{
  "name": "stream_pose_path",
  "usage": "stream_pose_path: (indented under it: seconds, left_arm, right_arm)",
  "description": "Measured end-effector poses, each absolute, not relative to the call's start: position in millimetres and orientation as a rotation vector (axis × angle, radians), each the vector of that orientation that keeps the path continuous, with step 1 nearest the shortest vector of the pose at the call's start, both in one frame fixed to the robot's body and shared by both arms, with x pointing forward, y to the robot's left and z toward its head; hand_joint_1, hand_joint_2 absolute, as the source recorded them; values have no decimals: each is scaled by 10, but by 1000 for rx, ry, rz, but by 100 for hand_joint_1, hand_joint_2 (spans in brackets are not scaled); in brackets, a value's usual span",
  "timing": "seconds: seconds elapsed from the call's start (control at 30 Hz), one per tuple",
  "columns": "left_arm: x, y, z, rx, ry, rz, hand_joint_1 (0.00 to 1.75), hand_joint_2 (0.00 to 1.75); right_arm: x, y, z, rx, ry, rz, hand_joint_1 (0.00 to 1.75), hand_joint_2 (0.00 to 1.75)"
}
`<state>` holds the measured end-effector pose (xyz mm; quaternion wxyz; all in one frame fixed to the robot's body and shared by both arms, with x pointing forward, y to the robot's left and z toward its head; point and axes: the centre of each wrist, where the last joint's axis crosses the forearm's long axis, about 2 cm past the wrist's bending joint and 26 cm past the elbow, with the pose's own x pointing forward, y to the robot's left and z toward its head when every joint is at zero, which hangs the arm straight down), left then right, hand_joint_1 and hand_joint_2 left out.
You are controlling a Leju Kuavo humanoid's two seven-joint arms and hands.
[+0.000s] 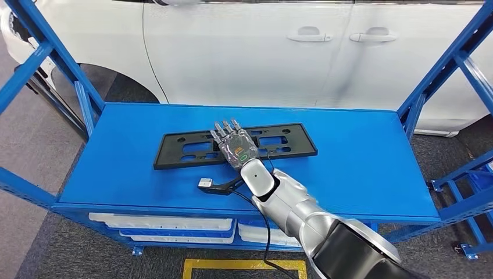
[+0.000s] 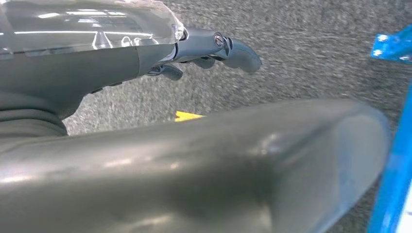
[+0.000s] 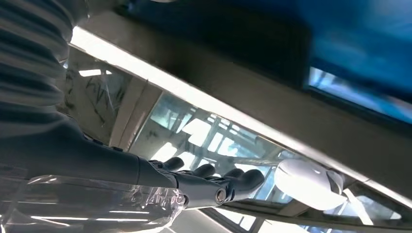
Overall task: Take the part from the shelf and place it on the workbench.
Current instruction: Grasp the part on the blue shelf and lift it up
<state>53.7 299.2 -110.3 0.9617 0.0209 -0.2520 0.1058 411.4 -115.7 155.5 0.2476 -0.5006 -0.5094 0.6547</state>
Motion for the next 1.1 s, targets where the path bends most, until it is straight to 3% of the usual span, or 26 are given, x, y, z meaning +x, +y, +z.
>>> stream_pose_path:
  seconds: [0.1,0.23,1.1]
  left_arm:
    - [534,2991,-1103,43,-510,214,0,0]
    - [551,2992,-1101,44,-514,215,0,0]
    - [717,2942,-1076,44,-558,213,0,0]
  right_arm:
    - [4112,-1183,1533,-1365,-1379,1793,0,175]
    - [4134,-1183,1568,-1369,-1378,1797,174,175]
    - [4328,-1318,1806,-1374,-1336,1734,175,175]
